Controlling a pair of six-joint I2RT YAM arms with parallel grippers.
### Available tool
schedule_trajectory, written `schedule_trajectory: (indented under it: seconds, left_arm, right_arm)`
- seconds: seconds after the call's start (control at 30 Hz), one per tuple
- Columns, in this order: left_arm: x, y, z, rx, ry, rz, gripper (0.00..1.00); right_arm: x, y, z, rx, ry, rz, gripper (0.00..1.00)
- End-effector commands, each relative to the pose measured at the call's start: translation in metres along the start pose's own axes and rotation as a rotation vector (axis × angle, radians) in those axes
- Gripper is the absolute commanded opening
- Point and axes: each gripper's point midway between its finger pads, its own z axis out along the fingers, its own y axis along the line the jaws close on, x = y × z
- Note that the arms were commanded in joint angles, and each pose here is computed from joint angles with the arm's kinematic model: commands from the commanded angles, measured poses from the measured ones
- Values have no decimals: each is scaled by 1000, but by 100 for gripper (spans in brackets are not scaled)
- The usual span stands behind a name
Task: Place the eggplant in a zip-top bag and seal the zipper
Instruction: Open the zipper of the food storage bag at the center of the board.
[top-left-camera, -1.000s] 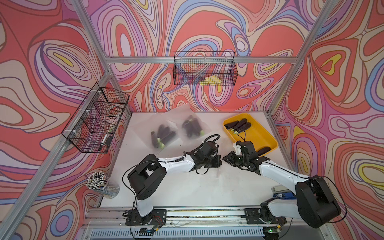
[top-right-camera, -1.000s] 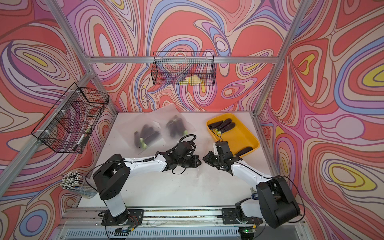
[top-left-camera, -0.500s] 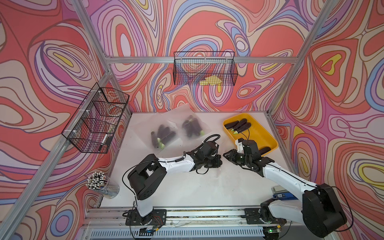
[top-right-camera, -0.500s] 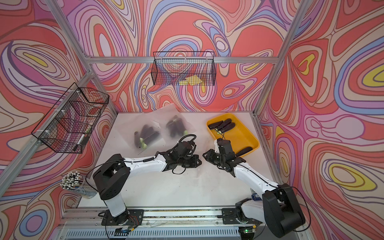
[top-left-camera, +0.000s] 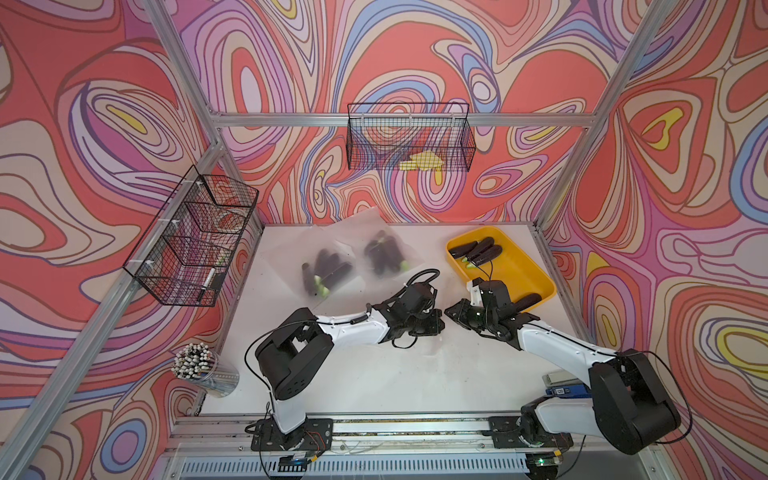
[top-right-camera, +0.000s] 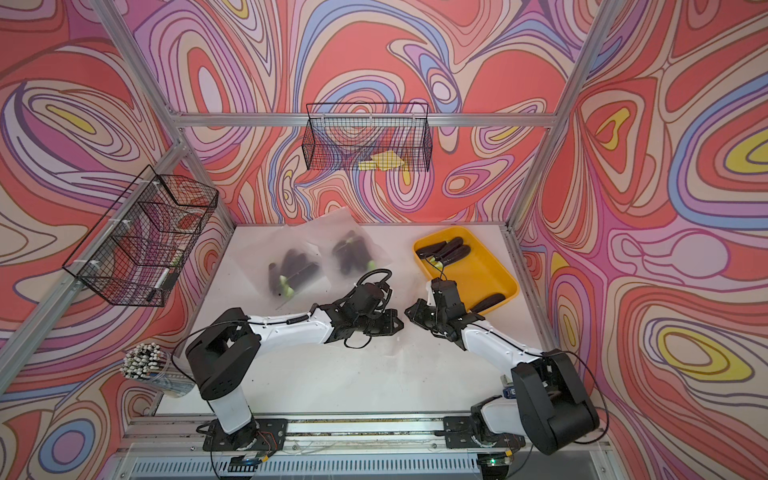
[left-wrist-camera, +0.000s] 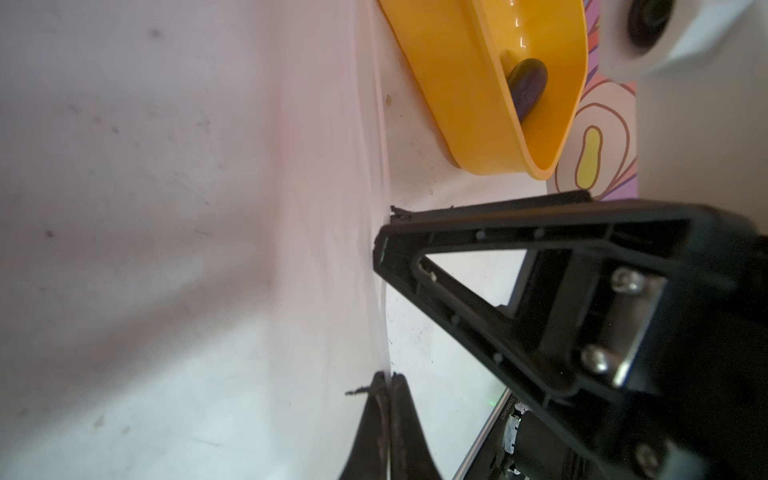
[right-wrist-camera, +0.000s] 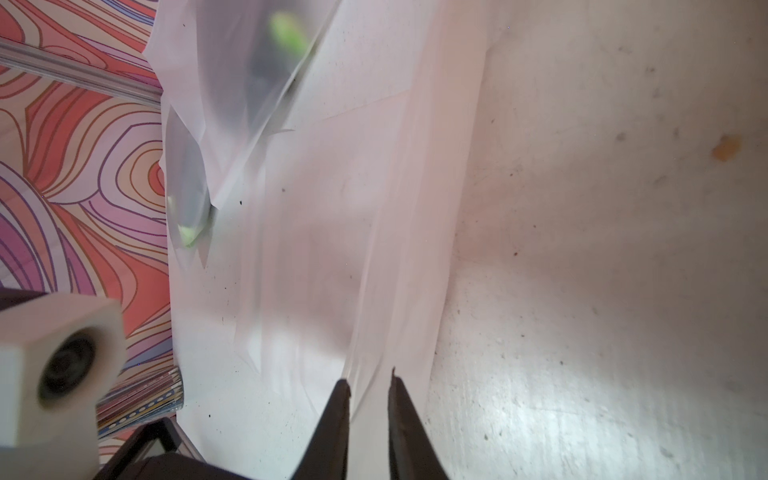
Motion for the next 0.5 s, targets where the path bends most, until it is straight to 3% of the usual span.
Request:
schedule_trajectory:
  seconds: [0.0, 0.47]
  left_arm:
    - [0, 0, 1, 15, 1, -11, 0]
    - [1, -1, -1, 19, 5, -6, 0]
  right_arm:
    - [6, -9, 5, 17, 12, 9, 18]
    - [13, -14, 6, 19, 23, 18, 2]
